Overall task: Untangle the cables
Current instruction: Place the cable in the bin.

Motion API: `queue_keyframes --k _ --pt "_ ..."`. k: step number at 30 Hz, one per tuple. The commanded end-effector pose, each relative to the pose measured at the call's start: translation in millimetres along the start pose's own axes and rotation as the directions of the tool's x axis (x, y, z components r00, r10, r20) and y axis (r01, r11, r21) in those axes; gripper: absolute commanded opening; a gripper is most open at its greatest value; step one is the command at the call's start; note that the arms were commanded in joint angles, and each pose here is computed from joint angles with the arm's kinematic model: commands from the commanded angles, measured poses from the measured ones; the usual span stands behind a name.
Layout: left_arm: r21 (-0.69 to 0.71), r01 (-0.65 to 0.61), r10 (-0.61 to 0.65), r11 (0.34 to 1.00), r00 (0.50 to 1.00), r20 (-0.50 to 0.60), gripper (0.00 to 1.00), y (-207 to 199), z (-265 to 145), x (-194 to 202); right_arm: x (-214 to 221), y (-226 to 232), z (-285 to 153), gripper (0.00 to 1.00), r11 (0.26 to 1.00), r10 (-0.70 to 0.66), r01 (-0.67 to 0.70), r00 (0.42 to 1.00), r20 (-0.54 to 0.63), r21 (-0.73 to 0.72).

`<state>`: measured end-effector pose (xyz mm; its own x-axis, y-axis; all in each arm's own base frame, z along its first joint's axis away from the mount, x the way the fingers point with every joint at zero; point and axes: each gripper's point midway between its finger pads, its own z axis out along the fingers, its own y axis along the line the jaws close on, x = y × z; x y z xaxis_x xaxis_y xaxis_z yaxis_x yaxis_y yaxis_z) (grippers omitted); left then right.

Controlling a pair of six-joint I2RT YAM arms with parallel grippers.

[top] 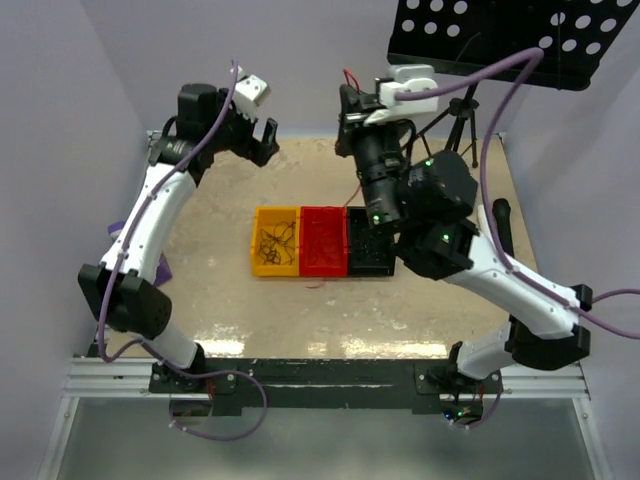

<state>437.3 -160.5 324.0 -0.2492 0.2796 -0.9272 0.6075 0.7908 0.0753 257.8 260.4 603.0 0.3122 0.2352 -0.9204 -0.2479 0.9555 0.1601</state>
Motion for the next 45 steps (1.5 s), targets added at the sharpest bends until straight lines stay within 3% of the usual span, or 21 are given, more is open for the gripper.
queue_keyframes --k 1,5,12,27,37,45 --pt "-0.046 0.052 -0.064 0.998 0.942 -0.329 1.0 20 -12 52 -37 -9 21 0.0 0.999 0.04 -0.043 0.994 0.104 0.022" --pt "-0.118 0.046 -0.077 0.992 0.959 -0.273 1.0 38 -31 48 -15 -8 42 0.0 0.999 0.0 -0.004 0.996 0.091 0.05" --pt "-0.21 -0.037 0.002 0.977 0.987 -0.16 1.0 48 -59 30 -22 -16 54 0.0 0.998 0.055 -0.058 0.99 0.129 0.021" --pt "-0.213 0.047 -0.075 0.976 0.989 -0.126 1.0 48 -54 44 -13 -28 83 0.0 0.998 0.055 -0.056 0.989 0.138 0.002" --pt "-0.231 0.05 -0.08 0.972 0.989 -0.124 1.0 51 -52 47 -35 -33 80 0.0 0.998 0.06 -0.061 0.982 0.179 -0.001" --pt "-0.251 0.052 -0.086 0.967 0.989 -0.123 1.0 53 -53 51 0 -20 89 0.0 1.0 0.026 -0.024 0.992 0.125 -0.015"
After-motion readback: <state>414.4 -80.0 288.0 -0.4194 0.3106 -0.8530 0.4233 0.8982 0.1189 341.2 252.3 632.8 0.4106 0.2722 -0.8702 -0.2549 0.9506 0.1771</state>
